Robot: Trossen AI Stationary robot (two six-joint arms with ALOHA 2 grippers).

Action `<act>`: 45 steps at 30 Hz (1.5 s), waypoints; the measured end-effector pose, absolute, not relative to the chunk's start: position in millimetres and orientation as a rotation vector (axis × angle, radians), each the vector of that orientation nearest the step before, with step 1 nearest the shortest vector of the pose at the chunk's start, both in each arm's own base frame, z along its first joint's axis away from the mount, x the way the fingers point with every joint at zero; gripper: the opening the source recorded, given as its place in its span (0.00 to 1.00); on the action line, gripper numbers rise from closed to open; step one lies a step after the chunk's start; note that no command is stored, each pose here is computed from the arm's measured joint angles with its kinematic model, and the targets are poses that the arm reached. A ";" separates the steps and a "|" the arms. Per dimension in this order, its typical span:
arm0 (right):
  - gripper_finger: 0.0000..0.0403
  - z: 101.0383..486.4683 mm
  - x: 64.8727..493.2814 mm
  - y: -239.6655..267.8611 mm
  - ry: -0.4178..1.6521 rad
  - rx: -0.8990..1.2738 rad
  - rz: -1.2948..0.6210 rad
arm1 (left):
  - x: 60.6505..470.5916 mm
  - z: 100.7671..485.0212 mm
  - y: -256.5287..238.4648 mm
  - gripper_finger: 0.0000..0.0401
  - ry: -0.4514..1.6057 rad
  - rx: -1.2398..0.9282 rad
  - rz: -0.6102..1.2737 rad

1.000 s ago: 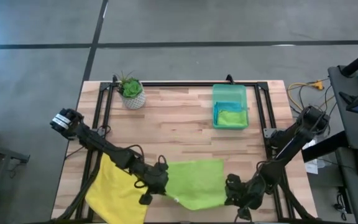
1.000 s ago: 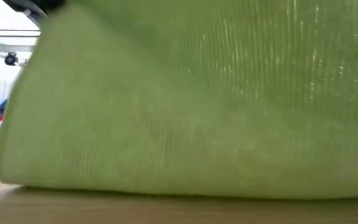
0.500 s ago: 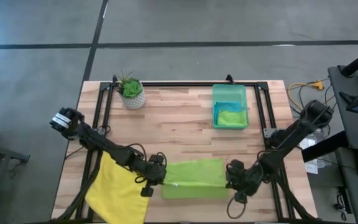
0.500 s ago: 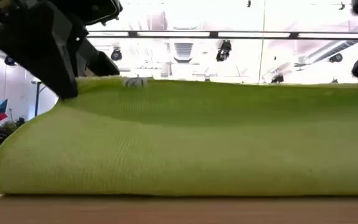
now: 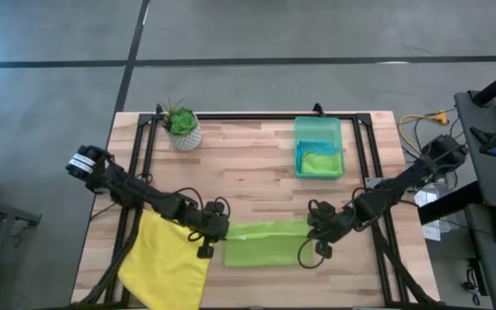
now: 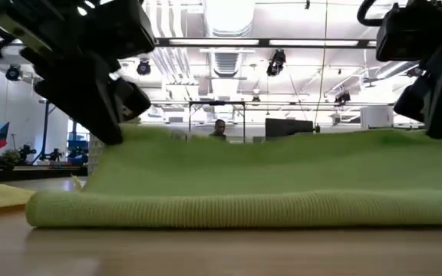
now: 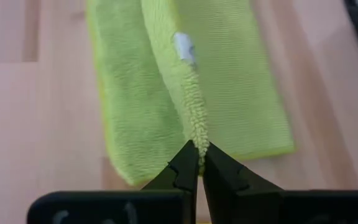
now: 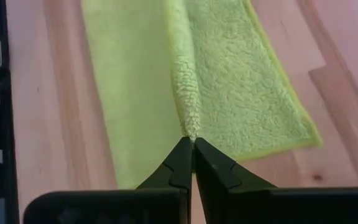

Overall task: Fold microfiber towels
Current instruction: Fold the light green towel

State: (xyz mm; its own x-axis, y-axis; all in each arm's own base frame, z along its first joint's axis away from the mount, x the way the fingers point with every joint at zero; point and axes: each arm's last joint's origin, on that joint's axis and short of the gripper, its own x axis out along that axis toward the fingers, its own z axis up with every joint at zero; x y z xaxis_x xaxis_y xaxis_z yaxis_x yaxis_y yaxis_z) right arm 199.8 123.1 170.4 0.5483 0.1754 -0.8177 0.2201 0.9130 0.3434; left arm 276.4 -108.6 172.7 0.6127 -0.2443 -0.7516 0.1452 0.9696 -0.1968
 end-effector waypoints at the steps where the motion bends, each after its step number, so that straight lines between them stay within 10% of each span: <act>1: 0.02 170.2 199.9 121.7 0.998 0.438 -0.032 | 276.6 171.8 -106.5 0.00 0.885 -0.122 -0.217; 20: 0.02 154.8 205.8 103.6 1.083 0.407 -0.157 | 278.0 168.6 -97.5 0.01 0.862 -0.048 -0.177; 34: 0.33 171.6 205.6 63.6 0.974 0.370 -0.395 | 276.6 152.3 -46.4 0.39 0.913 -0.349 0.038; 45: 0.32 189.2 211.5 105.1 0.796 0.486 -0.017 | 319.6 179.3 -80.5 0.19 0.548 -0.456 -0.232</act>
